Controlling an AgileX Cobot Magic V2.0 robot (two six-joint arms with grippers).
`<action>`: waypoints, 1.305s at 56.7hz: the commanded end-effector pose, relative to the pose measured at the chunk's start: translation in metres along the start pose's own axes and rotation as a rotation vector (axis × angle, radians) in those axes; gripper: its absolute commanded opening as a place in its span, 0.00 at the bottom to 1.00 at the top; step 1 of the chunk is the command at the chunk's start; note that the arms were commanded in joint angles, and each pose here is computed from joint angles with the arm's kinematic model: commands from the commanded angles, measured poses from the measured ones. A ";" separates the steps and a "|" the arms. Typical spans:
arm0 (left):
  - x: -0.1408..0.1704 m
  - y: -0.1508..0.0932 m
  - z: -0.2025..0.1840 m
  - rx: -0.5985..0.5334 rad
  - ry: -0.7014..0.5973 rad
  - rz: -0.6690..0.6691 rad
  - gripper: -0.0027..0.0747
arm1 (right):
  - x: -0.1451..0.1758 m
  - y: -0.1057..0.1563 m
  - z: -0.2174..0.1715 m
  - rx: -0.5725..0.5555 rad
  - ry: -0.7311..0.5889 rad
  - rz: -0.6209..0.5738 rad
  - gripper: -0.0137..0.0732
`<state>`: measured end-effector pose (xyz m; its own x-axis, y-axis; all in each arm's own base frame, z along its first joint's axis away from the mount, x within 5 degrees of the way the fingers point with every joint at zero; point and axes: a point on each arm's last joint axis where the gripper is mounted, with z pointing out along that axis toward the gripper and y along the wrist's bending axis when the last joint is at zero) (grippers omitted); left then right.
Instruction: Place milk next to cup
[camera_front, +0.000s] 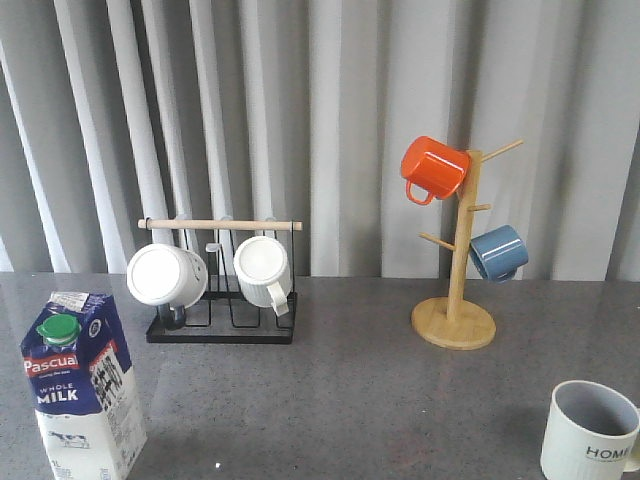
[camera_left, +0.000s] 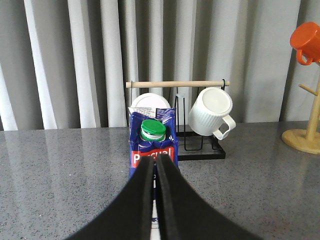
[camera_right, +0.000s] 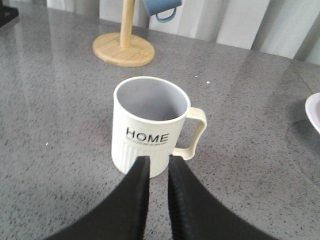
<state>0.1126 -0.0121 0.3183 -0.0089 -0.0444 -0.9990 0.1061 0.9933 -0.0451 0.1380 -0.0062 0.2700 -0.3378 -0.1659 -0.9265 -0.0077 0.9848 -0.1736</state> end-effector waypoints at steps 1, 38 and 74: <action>-0.018 -0.001 0.000 0.010 -0.106 -0.015 0.03 | -0.020 -0.009 -0.004 0.051 -0.132 0.023 0.39; -0.018 -0.001 0.000 0.010 -0.106 -0.015 0.03 | 0.016 -0.018 0.013 0.177 -0.307 0.078 0.67; -0.018 -0.001 0.000 0.010 -0.106 -0.015 0.03 | 0.029 -0.025 0.043 0.241 -0.199 0.038 0.67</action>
<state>0.1126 -0.0121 0.3183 -0.0089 -0.0444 -0.9990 0.1061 0.9933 -0.0451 0.1635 -0.0356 0.2145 -0.2523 -0.1182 -0.9604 0.2053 0.9634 -0.1725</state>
